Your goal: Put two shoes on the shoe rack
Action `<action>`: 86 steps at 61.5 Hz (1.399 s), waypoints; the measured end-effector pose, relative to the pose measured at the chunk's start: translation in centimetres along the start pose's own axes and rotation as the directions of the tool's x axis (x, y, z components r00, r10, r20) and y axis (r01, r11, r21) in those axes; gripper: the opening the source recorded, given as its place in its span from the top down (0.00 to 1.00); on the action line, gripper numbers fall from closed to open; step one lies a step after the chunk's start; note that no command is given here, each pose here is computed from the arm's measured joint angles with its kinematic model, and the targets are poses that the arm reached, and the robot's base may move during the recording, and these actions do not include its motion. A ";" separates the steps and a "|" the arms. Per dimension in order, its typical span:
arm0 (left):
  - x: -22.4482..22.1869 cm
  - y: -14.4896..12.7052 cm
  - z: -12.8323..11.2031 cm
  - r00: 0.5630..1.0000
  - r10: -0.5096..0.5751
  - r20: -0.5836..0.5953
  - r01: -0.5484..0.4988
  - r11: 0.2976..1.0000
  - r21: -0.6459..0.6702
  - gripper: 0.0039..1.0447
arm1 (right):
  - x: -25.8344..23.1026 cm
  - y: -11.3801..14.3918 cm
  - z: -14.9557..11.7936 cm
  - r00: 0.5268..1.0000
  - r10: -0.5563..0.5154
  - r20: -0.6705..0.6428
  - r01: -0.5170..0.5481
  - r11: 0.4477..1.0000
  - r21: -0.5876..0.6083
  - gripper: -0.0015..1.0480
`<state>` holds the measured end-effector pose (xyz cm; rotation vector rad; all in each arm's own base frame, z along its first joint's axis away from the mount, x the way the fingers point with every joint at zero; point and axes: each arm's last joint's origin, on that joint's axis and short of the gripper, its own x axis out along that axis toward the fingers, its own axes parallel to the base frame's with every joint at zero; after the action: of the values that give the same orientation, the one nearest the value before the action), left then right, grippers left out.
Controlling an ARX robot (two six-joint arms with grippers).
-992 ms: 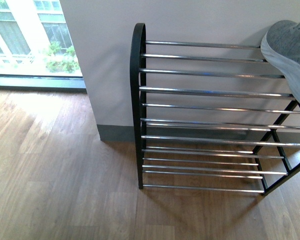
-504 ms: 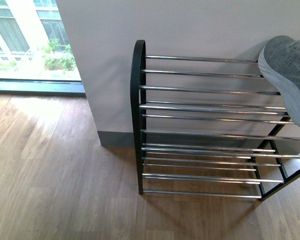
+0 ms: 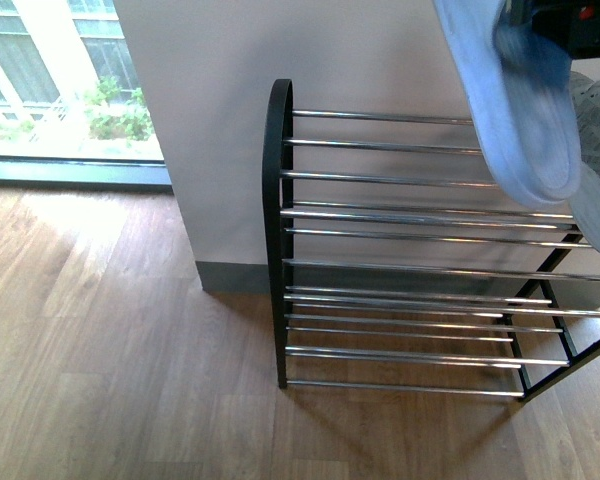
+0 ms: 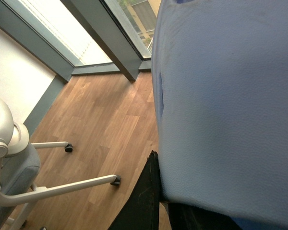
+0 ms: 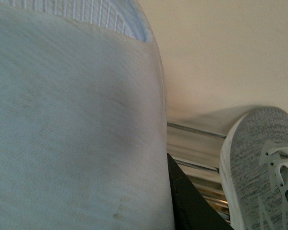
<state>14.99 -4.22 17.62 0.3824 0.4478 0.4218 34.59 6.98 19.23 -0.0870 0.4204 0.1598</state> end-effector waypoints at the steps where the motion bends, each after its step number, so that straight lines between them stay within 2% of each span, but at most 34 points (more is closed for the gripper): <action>1: 0.0 0.0 0.0 1.000 0.000 0.000 0.000 1.000 0.000 0.99 | 0.2 0.0 0.0 1.000 -0.009 -0.005 0.009 1.000 -0.004 0.99; 14: 0.0 0.0 0.0 1.000 0.000 0.000 0.000 1.000 0.000 0.99 | 3.6 -1.3 -1.4 0.978 -0.144 -0.150 0.134 0.988 -0.073 0.99; 30: 0.0 0.0 0.0 1.000 0.000 0.000 0.000 1.000 0.000 0.99 | 5.1 -2.3 -2.8 0.947 -0.213 -0.242 0.189 0.975 -0.118 0.99; 46: 0.0 0.0 0.0 1.000 0.000 0.000 0.000 1.000 0.000 0.99 | 6.6 -2.3 -3.5 0.931 -0.250 -0.265 0.220 0.966 -0.140 0.99; 61: 0.0 0.0 0.0 1.000 0.000 0.000 0.000 1.000 0.000 0.99 | 8.7 -3.0 -5.2 0.905 -0.315 -0.285 0.257 0.940 -0.225 0.99; 74: 0.0 0.0 0.0 1.000 0.000 0.000 0.000 1.000 0.000 0.99 | 8.9 -3.2 -5.3 0.906 -0.328 -0.267 0.256 0.928 -0.271 0.99; 76: 0.0 0.0 0.0 1.000 0.001 0.000 -0.001 1.000 0.000 0.99 | 8.9 -3.2 -5.2 0.908 -0.327 -0.262 0.256 0.928 -0.270 0.95; 86: 0.0 0.0 0.0 1.000 0.000 0.000 0.000 1.000 0.000 0.99 | 7.7 -3.7 -3.9 0.913 -0.299 -0.278 0.242 0.944 -0.223 0.60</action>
<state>14.99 -4.22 17.62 0.3825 0.4478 0.4222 40.62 3.90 12.72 -0.3556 0.7007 -0.0939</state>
